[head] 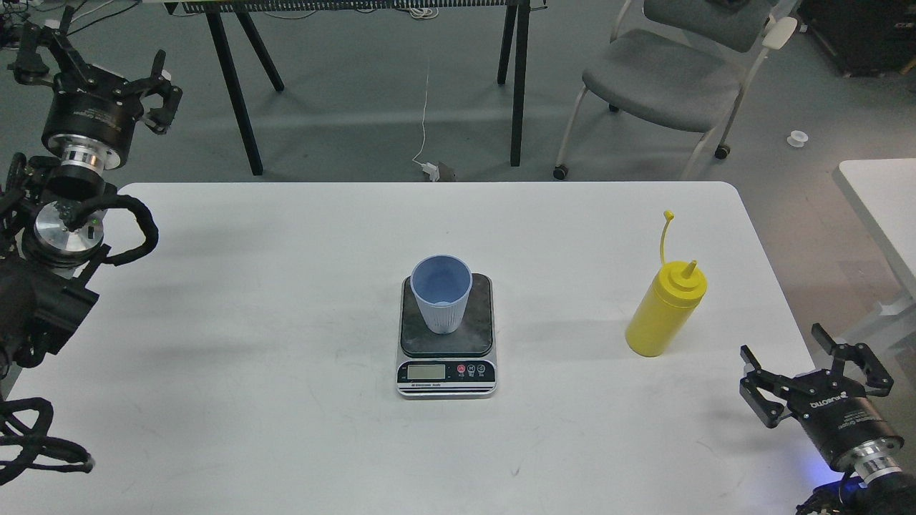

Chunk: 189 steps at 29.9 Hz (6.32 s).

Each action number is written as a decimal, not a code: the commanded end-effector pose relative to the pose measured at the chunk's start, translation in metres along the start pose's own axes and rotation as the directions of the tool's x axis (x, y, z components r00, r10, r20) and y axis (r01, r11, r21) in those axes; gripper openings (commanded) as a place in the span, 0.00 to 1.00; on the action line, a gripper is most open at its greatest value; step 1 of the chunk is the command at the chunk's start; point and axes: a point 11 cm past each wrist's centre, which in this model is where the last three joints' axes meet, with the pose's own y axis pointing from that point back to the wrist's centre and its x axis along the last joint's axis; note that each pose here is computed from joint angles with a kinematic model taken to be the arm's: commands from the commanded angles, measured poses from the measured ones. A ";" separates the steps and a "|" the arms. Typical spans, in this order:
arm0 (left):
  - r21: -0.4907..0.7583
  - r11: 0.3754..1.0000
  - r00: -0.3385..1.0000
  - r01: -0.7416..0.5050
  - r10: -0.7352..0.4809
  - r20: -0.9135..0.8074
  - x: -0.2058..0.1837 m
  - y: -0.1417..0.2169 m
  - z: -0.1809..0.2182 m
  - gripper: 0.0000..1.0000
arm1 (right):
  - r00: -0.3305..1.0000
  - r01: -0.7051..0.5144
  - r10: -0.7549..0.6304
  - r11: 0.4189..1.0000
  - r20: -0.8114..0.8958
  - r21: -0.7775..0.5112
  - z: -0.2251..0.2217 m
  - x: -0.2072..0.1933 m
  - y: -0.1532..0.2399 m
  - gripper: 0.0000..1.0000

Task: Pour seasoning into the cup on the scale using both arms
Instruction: 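Reach the right gripper to the yellow squeeze bottle and grasp it, then lift the bottle with the right gripper and tilt it over the cup, then hold the bottle inverted above the cup to pour, then tilt the bottle upright and move it back toward its spot, then lower the bottle onto the table with the right gripper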

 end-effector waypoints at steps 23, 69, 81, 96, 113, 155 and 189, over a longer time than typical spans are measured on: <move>0.035 0.999 1.000 0.009 -0.009 0.001 0.002 0.010 -0.011 0.99 | 0.997 0.073 -0.071 0.996 0.036 -0.051 0.084 -0.004 -0.062 0.99; -0.002 0.999 0.999 0.038 -0.037 0.022 -0.002 0.006 0.016 0.99 | 0.908 0.303 -0.274 0.952 -0.318 0.046 0.008 -0.114 -0.156 0.38; -0.001 0.998 0.998 0.063 -0.063 0.030 -0.007 0.009 0.025 0.99 | 0.259 0.463 -0.528 0.803 -0.809 -0.376 0.060 -0.240 -0.157 0.37; 0.003 0.998 0.998 0.056 -0.057 0.030 -0.004 0.011 0.023 0.99 | -0.431 0.337 -0.405 0.757 -0.807 -0.560 0.147 -0.286 -0.183 0.37; 0.005 0.998 0.998 0.058 -0.058 0.016 -0.006 0.011 0.017 0.99 | -0.901 0.221 -0.102 0.730 -0.423 -0.647 0.176 -0.295 -0.203 0.37; 0.003 0.999 0.999 0.047 -0.047 0.014 -0.001 0.014 0.018 0.99 | -0.105 0.391 -0.432 0.810 -0.896 -0.436 0.110 -0.299 -0.203 0.36; 0.041 0.996 0.997 0.080 -0.079 -0.006 -0.010 0.019 0.002 0.99 | 0.955 0.249 -0.259 0.965 0.146 0.083 0.125 -0.085 -0.131 0.36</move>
